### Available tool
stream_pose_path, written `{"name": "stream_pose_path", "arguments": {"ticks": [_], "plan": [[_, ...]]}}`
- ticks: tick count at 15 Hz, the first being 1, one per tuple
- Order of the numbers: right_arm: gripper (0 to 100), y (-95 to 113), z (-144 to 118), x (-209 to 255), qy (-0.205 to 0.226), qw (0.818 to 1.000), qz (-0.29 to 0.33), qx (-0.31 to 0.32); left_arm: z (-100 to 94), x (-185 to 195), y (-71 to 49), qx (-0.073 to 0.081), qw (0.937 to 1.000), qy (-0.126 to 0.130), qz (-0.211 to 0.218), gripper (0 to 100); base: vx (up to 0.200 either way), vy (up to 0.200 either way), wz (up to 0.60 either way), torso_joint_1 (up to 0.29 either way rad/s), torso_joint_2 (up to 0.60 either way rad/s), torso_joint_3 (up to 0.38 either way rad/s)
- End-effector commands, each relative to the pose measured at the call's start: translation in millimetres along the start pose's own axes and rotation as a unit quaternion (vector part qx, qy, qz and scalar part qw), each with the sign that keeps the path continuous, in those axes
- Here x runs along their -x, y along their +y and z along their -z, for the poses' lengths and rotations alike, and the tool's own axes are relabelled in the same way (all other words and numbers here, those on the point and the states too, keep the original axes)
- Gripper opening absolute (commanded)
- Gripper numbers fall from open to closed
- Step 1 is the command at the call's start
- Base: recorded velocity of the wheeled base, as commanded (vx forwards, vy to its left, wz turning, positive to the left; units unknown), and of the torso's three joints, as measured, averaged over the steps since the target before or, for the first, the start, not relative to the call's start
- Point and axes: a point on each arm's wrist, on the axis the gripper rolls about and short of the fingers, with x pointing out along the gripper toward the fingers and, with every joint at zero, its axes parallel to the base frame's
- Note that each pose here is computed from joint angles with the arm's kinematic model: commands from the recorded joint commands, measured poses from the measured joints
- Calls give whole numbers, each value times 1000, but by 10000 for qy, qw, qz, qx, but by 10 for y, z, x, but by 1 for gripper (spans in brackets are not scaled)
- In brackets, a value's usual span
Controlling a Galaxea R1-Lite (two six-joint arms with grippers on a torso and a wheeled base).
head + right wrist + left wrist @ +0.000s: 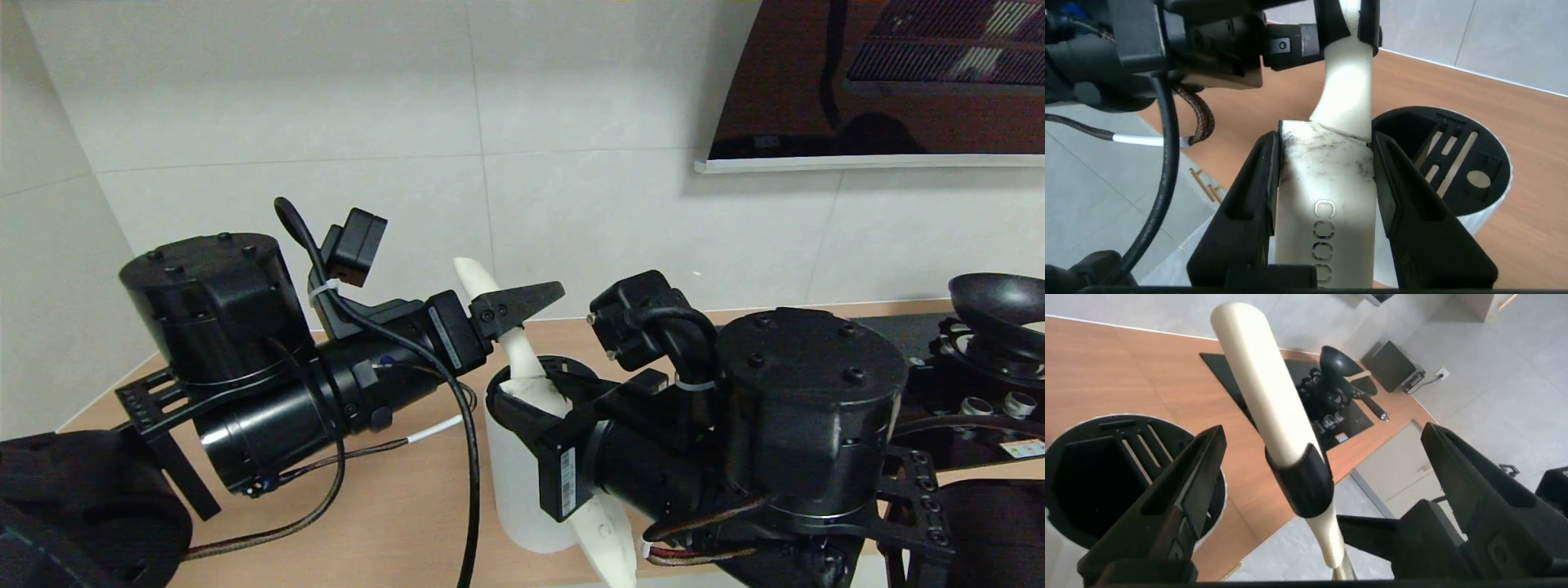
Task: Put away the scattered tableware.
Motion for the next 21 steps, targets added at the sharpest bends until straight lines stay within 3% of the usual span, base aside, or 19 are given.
{"name": "stream_pose_path", "arguments": {"ticks": [1, 11, 12, 17, 19, 21], "plan": [[0, 2, -4, 4, -13, 10000, -2, -6, -4, 6, -6, 0, 10000, -6, 8, 0, 0, 0, 0, 0, 0, 0], [0, -3, -42, 41, -82, 10000, 9, -18, -11, 12, -13, -5, 10000, -23, 23, 0, 0, 0, 0, 0, 0, 0], [100, -9, -38, 41, -70, 10000, 27, -15, -13, 15, -17, -6, 10000, -29, 28, 0, 0, 0, 0, 0, 0, 0], [100, -15, -42, 63, -79, 10000, 33, -17, -50, 31, -52, -33, 9999, -102, 81, 0, 0, 0, 0, 0, 0, 0], [100, -30, -82, 120, -131, 9999, 32, -10, -123, 52, -118, -66, 9996, -243, 113, 0, 0, 0, 0, 0, 0, 0], [100, -163, -165, 209, -250, 9994, 200, 109, -208, 101, -156, -223, 9993, -289, -24, 0, 0, 0, 0, 0, 0, 0]]}}
